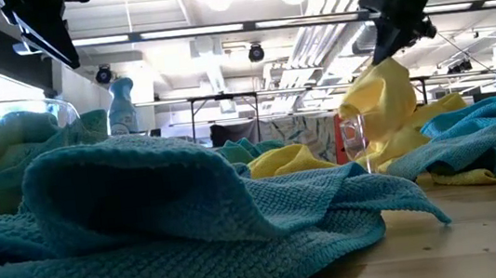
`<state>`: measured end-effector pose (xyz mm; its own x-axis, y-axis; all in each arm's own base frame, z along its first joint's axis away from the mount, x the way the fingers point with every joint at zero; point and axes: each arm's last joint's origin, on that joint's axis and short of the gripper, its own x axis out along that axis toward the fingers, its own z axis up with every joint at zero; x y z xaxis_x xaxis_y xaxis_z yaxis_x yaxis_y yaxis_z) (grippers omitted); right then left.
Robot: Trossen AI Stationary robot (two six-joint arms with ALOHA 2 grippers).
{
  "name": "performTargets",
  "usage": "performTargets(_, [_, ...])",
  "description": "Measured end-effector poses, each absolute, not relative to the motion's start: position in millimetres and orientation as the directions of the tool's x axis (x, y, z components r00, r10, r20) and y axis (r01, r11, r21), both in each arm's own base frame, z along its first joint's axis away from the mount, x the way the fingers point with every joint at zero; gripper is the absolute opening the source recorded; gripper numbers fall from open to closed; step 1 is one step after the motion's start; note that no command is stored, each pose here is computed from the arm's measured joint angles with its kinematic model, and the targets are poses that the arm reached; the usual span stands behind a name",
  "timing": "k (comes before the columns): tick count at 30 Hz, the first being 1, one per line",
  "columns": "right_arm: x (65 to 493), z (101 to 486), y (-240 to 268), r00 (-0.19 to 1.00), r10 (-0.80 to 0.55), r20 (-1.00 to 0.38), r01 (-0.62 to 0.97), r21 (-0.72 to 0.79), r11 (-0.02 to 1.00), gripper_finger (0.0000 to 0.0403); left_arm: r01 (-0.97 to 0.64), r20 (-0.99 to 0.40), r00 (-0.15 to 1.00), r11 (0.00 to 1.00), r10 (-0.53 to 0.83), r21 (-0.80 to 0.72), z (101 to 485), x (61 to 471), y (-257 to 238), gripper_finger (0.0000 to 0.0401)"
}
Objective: Sort microfiber towel by color & place in baskets
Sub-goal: Put the yellow microfiber cloth into the right transparent bin
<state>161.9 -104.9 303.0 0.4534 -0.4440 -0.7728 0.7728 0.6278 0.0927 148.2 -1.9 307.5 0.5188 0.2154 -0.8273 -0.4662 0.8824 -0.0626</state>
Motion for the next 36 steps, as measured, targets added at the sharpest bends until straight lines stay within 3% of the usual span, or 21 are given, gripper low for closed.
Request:
performTargets(7, [180, 270, -134, 0.34, -0.348, -0.874, 0.881, 0.166, 0.444, 0.0, -0.473, -0.827, 0.518, 0.878, 0.216, -0.067, 307, 148, -2, 0.009])
performTargets(19, [204, 214, -166, 0.183, -0.208, -0.961, 0.913, 0.087, 0.398, 0.0, -0.484, -0.827, 0.519, 0.872, 0.216, -0.076, 307, 148, -2, 0.009])
performTargets(25, [211, 202, -175, 0.183, -0.212, -0.96, 0.879, 0.063, 0.473, 0.0, -0.488, -0.826, 0.518, 0.87, 0.223, -0.071, 308, 148, -2, 0.009])
performTargets(36, [206, 201, -181, 0.193, -0.187, -0.963, 0.544, -0.054, 0.837, 0.0, -0.491, -0.826, 0.518, 0.868, 0.223, -0.073, 308, 148, -2, 0.009])
